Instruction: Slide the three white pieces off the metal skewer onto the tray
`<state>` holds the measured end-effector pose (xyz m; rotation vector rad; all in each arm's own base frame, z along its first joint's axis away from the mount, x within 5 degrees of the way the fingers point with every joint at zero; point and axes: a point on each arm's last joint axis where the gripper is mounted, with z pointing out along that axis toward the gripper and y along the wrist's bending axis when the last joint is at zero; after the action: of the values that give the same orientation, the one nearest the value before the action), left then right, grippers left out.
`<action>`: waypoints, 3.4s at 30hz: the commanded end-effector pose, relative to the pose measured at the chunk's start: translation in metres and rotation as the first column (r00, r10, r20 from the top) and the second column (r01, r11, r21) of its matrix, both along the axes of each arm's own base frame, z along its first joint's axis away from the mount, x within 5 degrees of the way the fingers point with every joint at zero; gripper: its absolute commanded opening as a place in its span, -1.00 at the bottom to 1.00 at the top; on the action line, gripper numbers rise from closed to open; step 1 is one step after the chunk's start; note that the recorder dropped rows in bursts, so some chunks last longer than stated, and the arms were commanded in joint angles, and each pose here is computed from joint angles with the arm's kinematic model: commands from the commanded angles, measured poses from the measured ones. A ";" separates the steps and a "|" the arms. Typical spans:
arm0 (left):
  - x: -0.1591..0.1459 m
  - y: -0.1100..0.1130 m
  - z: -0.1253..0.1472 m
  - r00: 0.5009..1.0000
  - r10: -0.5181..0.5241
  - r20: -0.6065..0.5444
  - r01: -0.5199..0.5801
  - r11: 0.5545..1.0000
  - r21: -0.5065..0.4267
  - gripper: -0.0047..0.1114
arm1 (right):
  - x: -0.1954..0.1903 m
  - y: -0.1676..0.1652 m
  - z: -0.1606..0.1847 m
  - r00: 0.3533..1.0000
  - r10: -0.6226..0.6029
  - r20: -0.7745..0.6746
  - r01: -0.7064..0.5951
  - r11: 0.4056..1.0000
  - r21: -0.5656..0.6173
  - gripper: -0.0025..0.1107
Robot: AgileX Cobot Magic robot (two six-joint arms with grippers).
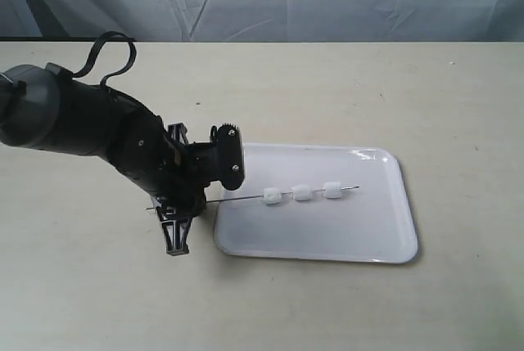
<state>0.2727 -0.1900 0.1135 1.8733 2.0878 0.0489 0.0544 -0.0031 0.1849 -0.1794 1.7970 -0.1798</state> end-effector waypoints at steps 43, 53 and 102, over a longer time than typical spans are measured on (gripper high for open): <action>-0.072 0.018 0.087 0.708 0.486 -0.513 -0.532 0.844 0.066 -0.92 | 0.078 0.075 0.116 0.709 0.699 0.095 -0.617 0.549 0.564 -0.97; -0.085 0.021 0.074 0.557 0.603 -0.570 -0.718 0.695 0.034 -0.92 | 0.111 0.063 0.088 0.828 0.552 -0.099 -0.370 0.670 0.643 -0.97; -0.137 -0.026 0.068 0.145 0.348 -0.926 -0.950 0.309 -0.033 -0.92 | 0.184 0.091 -0.072 0.599 0.757 -0.260 0.120 0.237 0.964 -0.35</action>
<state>0.1408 -0.2135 0.1787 0.1598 2.7774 -1.3524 0.2378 0.0872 0.1114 0.2543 2.2732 1.5763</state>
